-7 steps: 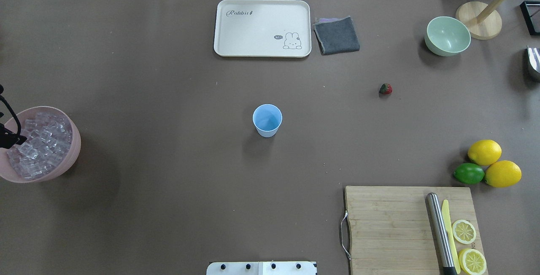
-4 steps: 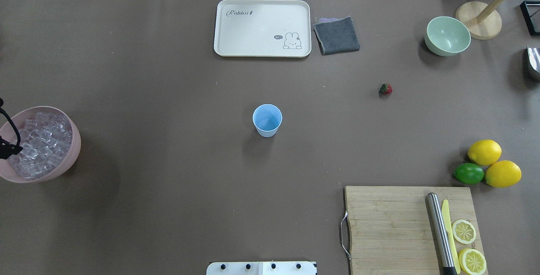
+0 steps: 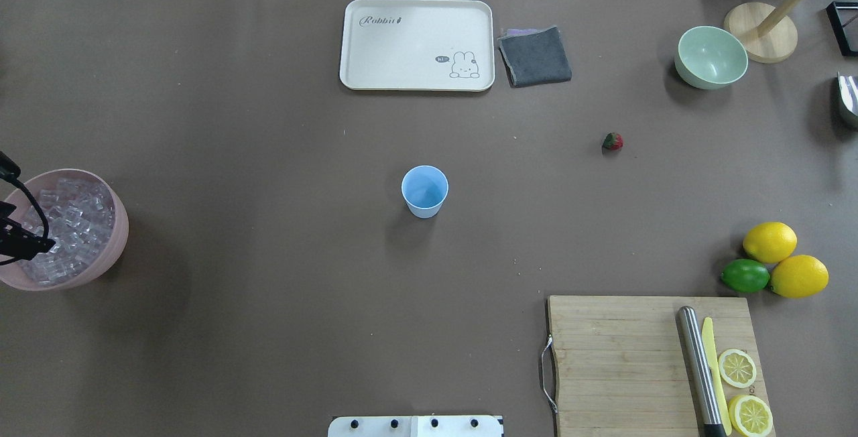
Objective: Put ice and strawberries in cup
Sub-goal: 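Lower the left gripper into the pink bowl and grasp an ice cube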
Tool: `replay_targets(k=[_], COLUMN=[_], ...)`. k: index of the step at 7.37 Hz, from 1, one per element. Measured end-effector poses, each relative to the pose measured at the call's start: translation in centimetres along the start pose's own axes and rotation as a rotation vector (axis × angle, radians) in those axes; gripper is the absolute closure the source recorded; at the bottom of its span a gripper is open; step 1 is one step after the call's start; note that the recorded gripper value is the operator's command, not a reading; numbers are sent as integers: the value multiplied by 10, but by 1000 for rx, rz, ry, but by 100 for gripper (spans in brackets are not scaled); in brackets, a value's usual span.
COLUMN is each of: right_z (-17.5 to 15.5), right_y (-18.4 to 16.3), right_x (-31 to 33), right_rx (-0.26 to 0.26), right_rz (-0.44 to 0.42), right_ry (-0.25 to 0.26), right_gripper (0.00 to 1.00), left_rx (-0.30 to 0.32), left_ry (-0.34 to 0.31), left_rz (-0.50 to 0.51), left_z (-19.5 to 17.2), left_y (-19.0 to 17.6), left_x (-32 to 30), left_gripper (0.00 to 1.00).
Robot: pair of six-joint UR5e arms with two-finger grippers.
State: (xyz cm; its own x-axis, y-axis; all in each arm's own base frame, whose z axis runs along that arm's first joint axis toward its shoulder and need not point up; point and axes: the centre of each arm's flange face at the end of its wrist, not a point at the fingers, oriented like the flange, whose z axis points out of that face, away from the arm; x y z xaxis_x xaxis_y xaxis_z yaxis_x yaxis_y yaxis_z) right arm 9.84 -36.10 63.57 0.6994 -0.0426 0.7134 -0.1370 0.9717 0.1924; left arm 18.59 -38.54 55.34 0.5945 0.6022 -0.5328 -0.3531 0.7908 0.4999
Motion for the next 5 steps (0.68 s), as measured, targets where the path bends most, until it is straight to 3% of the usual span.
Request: replay_targets(k=[5], right_z=[0], right_y=[-1], right_x=[0], right_rx=[1], right_rz=[-1], right_ry=[0], right_gripper=[0], left_rx=[20], left_ry=[67], left_rz=[-28], left_z=[18], left_y=[6], left_x=[11], left_gripper=[2])
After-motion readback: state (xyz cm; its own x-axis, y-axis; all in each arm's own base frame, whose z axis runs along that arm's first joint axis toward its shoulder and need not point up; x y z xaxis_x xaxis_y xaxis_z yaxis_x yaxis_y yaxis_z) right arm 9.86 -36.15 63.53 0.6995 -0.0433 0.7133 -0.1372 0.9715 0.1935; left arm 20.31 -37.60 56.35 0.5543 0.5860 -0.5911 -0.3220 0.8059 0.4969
